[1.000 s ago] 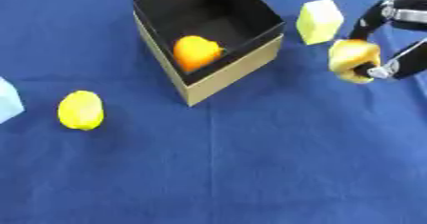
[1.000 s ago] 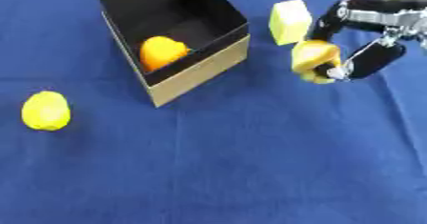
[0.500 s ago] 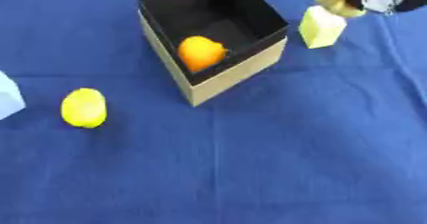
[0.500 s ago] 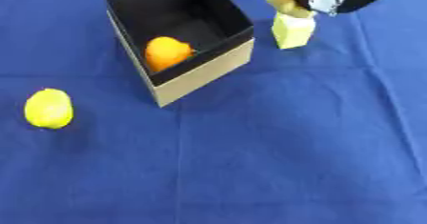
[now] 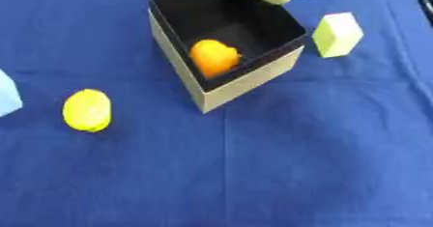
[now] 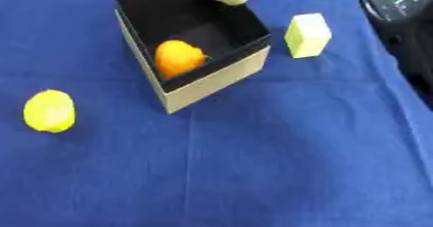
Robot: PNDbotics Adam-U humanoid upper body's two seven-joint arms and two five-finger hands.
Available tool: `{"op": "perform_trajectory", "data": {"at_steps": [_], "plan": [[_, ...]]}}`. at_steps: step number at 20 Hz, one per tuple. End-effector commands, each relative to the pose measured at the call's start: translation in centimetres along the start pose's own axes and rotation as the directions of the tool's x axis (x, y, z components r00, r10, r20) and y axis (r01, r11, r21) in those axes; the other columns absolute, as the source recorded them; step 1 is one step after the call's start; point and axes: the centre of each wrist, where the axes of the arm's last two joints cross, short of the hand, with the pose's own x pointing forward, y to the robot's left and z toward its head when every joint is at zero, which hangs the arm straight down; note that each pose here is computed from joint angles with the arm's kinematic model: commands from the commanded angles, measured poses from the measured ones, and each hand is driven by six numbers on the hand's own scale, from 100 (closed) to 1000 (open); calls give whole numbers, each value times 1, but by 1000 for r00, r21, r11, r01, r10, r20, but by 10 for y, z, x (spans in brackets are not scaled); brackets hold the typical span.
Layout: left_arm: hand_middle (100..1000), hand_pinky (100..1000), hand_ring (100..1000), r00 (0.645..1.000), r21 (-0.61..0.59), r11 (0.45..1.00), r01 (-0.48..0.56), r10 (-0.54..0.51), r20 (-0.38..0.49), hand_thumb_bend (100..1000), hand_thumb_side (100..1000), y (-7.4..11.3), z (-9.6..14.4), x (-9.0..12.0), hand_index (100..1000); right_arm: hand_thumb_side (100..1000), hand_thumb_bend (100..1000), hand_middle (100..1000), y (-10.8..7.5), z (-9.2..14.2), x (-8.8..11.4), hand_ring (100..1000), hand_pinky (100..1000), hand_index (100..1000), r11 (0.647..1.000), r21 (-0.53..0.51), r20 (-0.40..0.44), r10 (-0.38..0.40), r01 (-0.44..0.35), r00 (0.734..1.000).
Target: Pick up objects on the table and place them in the box.
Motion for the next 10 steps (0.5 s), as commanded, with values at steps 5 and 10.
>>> {"op": "perform_trajectory", "data": {"at_steps": [5, 10], "plan": [[646, 745, 716, 999, -26, 1000, 9, -8, 40, 270, 653, 1, -8, 8, 828, 205, 430, 742, 4, -10, -1, 826, 837, 788, 997, 50, 13, 59, -60, 998], [647, 746, 716, 999, -24, 1000, 9, -8, 37, 271, 652, 1, -7, 8, 828, 283, 453, 811, 5, -10, -2, 869, 853, 842, 993, 81, 18, 81, -82, 997]]}}
